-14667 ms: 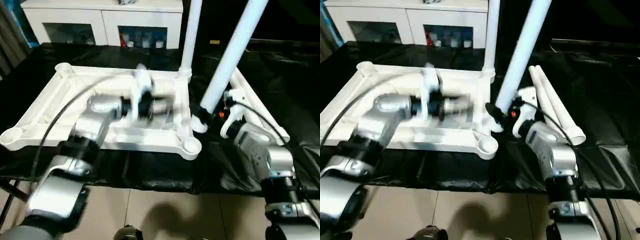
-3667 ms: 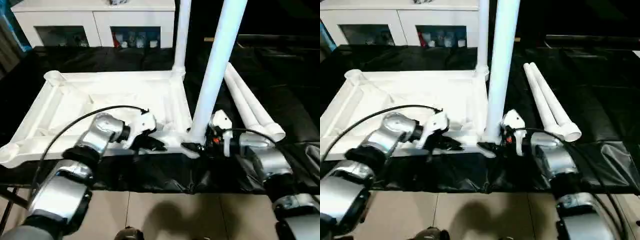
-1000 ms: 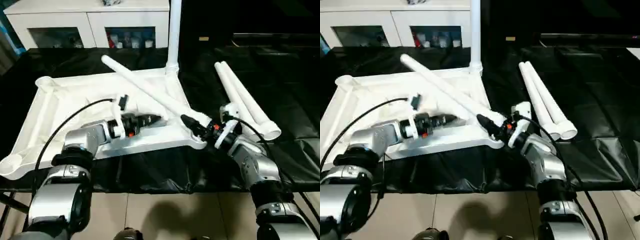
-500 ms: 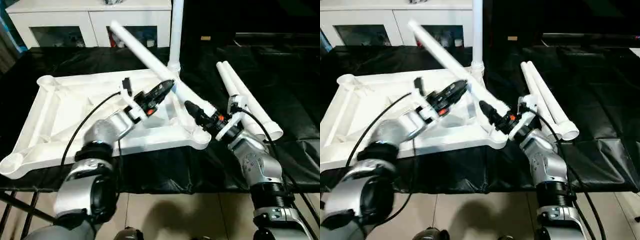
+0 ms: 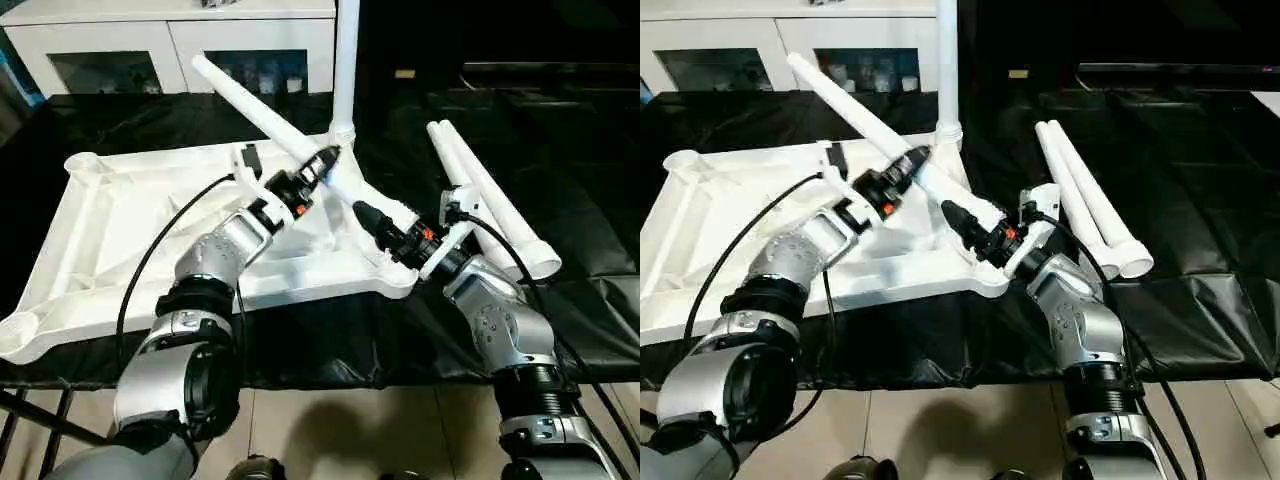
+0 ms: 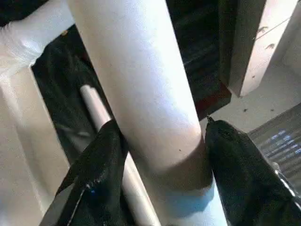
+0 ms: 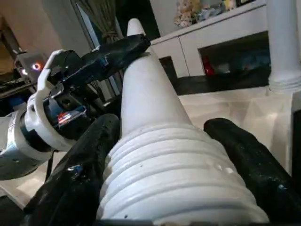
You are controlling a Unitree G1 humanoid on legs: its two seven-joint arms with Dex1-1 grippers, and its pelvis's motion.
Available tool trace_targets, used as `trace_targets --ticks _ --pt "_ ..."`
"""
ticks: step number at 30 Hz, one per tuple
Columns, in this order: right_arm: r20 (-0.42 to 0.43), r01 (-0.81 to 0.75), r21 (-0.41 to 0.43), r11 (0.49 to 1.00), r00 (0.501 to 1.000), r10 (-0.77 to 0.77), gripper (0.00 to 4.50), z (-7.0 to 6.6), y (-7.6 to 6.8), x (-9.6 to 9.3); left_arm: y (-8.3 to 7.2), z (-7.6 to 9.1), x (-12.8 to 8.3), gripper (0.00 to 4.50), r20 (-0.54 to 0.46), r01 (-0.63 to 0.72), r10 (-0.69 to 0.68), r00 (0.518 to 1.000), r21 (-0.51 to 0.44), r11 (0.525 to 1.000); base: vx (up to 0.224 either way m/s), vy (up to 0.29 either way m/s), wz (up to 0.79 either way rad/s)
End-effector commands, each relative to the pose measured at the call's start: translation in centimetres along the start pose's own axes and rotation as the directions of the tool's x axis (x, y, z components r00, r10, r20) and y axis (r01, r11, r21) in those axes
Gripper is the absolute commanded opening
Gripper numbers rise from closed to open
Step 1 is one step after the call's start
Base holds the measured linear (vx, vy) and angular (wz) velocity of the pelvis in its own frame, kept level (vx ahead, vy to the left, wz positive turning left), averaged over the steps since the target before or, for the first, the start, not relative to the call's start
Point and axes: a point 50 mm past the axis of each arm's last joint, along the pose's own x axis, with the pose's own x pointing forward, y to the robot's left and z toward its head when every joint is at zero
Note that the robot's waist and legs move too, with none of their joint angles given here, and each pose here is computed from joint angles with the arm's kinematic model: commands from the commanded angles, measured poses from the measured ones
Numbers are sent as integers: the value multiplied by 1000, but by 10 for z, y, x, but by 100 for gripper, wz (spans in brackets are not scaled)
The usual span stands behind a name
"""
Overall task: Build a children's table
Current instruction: Insert table leg to table base
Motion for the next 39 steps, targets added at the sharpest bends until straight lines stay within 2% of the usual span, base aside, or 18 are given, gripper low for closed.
trace_targets --ticks 1,4,9,16,17,21,23,24,27,28,29,30,31,32,34,36,37,39 --pt "-5 -14 -7 1000 1000 14 279 1 3 -1 -13 9 8 255 9 50 -50 999 38 998 0 0 0" --pt "-23 -41 -9 999 999 41 279 0 5 -3 -22 4 14 244 -36 102 -101 994 39 994 0 0 0" --pt "-47 -57 -24 998 997 56 279 1 4 -7 -27 -5 19 216 -92 132 -125 988 75 988 0 0 0" --pt "-80 -40 -46 998 996 37 279 5 -2 -11 -36 2 20 202 -89 177 -162 983 205 963 0 0 0" --pt "-76 -42 -40 998 996 39 335 6 -2 -11 -38 4 20 199 -86 181 -166 982 217 959 0 0 0" --pt "-70 -45 -30 999 997 43 369 9 -4 -12 -40 10 20 197 -82 180 -164 983 261 948 0 0 0" --pt "-59 -71 -11 997 996 70 369 13 -2 -12 -41 15 20 197 -86 177 -159 984 297 938 0 0 0" --pt "-59 -71 -11 997 996 70 390 13 -2 -12 -41 15 20 194 -86 177 -159 984 297 938 0 0 0" --pt "-7 -65 32 997 998 65 398 27 -6 -12 -41 20 18 193 -100 173 -148 984 346 922 0 0 0" --pt "-6 -64 34 997 998 64 398 27 -6 -12 -41 20 18 193 -100 173 -147 984 347 922 0 0 0" --pt "29 -49 65 997 998 48 398 38 -11 -11 -41 22 18 193 -112 175 -143 983 371 912 0 0 0" --pt "35 -50 67 997 998 47 398 42 -13 -10 -41 23 17 193 -117 176 -141 983 378 909 0 0 0" --pt "35 -50 67 997 998 47 398 42 -13 -10 -41 23 17 193 -117 176 -141 983 378 909 0 0 0" --pt "12 -55 50 997 998 55 398 50 -16 -7 -43 23 17 193 -142 192 -147 979 395 898 0 0 0" --pt "-28 -61 27 998 998 62 398 53 -17 -5 -44 22 16 193 -163 206 -151 975 407 890 0 0 0" --pt "-99 -93 0 996 991 93 398 53 -16 -3 -45 23 16 192 -176 218 -157 972 417 882 0 0 0" --pt "-194 -138 -17 990 972 132 398 50 -14 -4 -45 24 16 192 -185 221 -154 971 432 874 0 0 0" --pt "-239 -167 -25 986 958 157 398 48 -13 -5 -46 25 16 191 -191 223 -153 970 440 870 0 0 0"
